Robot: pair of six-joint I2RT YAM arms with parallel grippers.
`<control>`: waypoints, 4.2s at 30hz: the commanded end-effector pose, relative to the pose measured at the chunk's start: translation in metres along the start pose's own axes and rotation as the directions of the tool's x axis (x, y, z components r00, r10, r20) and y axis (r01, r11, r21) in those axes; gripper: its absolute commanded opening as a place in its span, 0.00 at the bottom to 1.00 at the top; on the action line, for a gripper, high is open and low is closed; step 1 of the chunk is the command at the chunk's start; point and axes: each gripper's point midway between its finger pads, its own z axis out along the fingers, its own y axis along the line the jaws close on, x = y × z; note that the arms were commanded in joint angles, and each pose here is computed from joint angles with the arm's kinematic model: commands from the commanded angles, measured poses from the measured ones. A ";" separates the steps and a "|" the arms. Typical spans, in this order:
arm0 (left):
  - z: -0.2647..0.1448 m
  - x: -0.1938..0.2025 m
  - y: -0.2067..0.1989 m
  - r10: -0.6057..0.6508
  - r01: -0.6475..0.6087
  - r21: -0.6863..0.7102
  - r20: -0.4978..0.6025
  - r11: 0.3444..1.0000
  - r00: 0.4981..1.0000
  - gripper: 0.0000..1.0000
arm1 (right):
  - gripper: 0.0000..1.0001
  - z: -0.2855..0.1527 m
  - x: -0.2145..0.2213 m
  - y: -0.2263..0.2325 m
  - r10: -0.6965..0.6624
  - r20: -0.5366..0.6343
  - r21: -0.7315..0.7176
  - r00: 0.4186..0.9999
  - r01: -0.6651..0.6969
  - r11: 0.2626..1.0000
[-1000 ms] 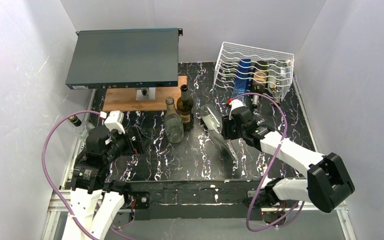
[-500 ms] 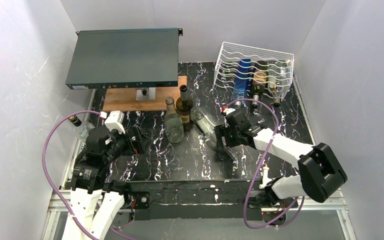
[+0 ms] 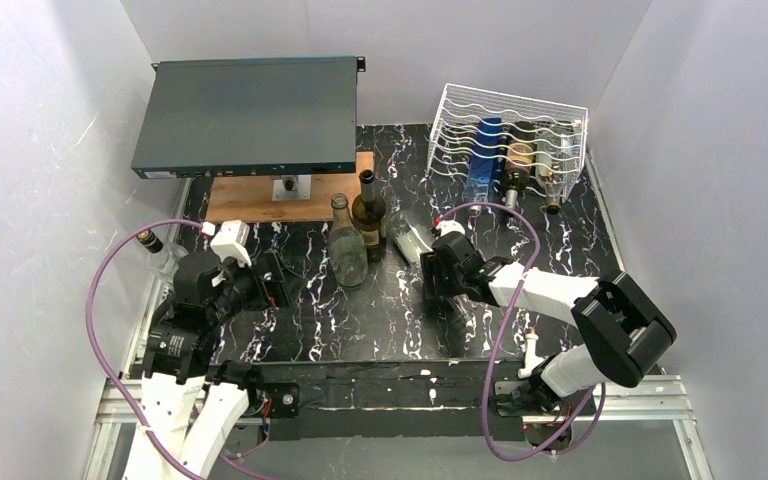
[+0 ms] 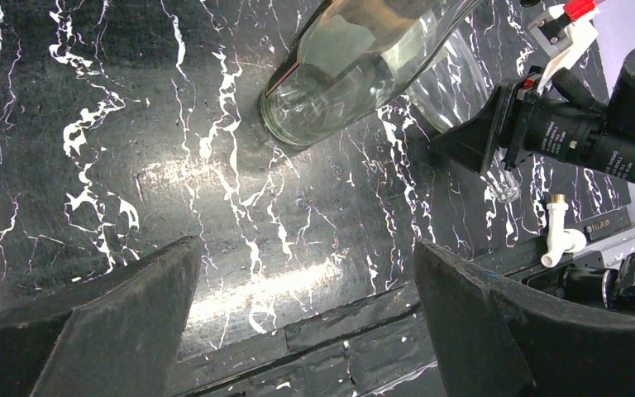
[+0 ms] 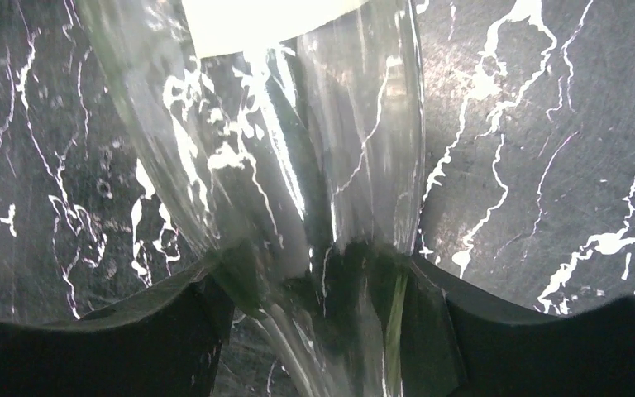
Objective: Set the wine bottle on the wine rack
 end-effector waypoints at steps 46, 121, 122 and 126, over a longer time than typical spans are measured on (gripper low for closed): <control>-0.006 0.000 -0.007 0.025 -0.026 0.039 0.036 0.999 0.999 0.99 | 0.01 -0.033 -0.134 0.038 0.642 0.297 -0.448 0.707 -0.490 0.747; 0.006 0.003 0.004 0.000 -0.001 -0.024 -0.029 1.000 1.000 0.99 | 0.01 -0.047 -0.299 -0.048 0.443 0.752 -0.408 0.489 -0.183 0.894; 0.006 0.003 0.003 0.000 -0.001 -0.023 -0.029 1.000 1.000 0.99 | 0.01 -0.045 -0.300 -0.049 0.442 0.753 -0.405 0.487 -0.186 0.895; 0.006 0.003 0.004 0.000 0.000 -0.025 -0.030 1.000 1.000 0.99 | 0.01 -0.033 -0.300 -0.054 0.439 0.761 -0.394 0.478 -0.197 0.898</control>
